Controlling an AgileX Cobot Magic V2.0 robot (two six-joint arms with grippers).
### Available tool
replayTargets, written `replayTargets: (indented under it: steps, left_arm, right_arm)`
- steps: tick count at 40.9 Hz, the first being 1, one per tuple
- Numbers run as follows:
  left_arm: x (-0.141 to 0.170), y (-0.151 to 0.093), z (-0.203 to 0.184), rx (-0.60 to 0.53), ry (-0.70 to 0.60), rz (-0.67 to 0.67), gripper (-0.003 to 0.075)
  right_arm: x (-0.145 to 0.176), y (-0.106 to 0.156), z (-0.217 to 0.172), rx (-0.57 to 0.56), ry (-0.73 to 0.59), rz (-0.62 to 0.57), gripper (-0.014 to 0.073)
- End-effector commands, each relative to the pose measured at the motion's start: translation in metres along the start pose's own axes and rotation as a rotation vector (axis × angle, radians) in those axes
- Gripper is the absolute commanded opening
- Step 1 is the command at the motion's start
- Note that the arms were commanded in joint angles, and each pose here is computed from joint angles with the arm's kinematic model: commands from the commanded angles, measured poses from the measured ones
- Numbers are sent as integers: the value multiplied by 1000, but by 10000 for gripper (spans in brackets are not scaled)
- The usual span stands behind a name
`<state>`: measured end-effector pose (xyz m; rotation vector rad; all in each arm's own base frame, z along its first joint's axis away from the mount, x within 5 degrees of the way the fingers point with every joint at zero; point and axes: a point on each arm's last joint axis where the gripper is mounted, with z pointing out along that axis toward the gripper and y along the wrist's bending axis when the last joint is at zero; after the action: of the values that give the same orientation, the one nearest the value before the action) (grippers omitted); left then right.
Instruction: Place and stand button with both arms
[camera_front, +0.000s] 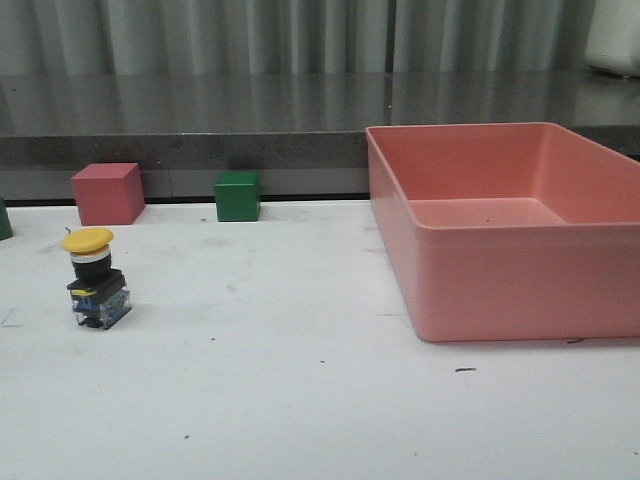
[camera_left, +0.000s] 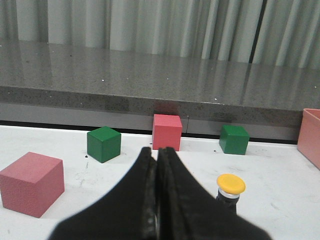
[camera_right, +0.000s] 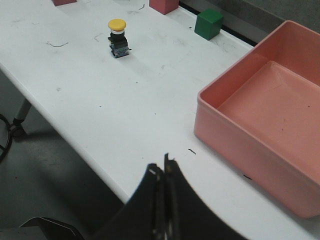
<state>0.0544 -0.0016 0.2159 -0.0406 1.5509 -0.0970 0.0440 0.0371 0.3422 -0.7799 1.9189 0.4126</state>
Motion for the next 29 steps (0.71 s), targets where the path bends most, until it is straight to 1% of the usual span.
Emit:
replayTargets:
  steps: [1, 4, 7, 24, 29]
  left_arm:
    - [-7, -2, -2, 24, -166, -12, -20]
    - [-1, -1, -1, 28, -179, -25, -20]
    - [1, -1, -1, 25, -155, -51, -20]
    - [2, -1, 0, 24, -152, -49, -20]
    - [3, 0, 0, 19, -143, -17, -20]
  right_arm:
    - [-11, -1, -3, 10, -79, -14, -118]
    - [-11, -1, -4, 10, -79, -14, -118]
    - [-11, -1, -4, 10, -78, -14, -118]
    - [-11, -1, -4, 10, -78, -14, -118]
    - [-11, -1, -4, 10, -78, -14, -118]
